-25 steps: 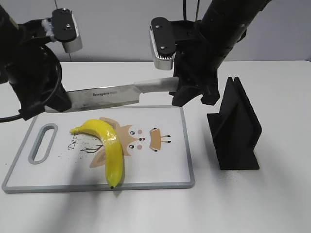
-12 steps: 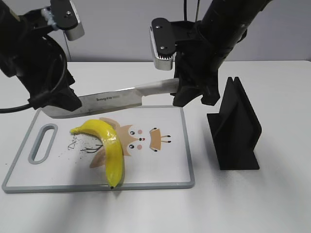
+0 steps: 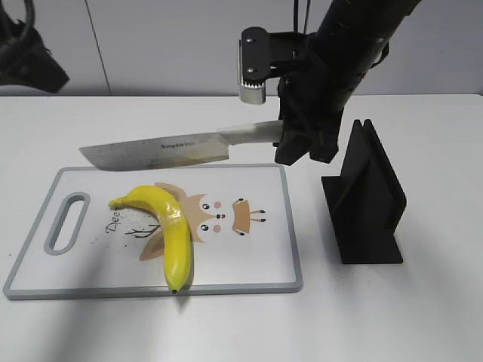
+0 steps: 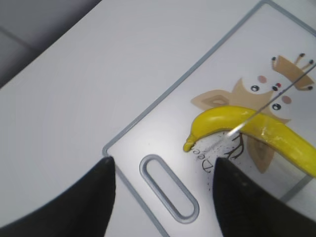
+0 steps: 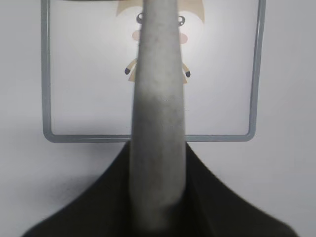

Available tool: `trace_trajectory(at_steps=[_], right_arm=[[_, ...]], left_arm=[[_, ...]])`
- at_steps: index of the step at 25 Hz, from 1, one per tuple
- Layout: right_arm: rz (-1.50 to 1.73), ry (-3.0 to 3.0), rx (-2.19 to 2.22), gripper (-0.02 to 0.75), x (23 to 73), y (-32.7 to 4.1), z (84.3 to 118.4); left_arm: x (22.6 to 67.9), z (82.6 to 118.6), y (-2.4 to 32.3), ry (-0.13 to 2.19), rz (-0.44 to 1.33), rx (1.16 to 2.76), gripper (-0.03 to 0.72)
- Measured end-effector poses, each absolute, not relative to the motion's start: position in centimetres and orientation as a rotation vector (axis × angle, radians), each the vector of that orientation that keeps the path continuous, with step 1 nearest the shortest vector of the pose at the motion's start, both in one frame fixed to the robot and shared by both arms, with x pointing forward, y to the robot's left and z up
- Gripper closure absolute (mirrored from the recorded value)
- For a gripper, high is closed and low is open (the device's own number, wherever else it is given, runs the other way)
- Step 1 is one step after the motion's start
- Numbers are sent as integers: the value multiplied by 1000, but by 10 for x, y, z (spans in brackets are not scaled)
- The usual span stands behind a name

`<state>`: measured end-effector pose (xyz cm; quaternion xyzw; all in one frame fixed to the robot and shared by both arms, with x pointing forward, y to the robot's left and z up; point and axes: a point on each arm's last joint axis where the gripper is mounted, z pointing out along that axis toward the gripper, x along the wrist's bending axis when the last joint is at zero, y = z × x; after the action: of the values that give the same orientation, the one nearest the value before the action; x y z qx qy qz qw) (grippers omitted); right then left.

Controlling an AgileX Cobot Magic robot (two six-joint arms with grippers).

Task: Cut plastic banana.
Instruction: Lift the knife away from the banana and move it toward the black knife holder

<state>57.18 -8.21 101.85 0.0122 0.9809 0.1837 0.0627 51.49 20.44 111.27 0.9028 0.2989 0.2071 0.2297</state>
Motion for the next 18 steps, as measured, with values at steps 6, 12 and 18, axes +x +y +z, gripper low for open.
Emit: trace_trajectory(at_steps=[6,12,18], right_arm=[[596,2969,586,543,569,-84,1025],[591,2969,864,543,557,-89,1042],[640,2855,1232,543,549,-94,1061]], left_arm=[[503,1119,255,1418,412,2308,102],[489,1117,273,1616,279,2298,111],[453,1124,276,1594,324,2265,111]])
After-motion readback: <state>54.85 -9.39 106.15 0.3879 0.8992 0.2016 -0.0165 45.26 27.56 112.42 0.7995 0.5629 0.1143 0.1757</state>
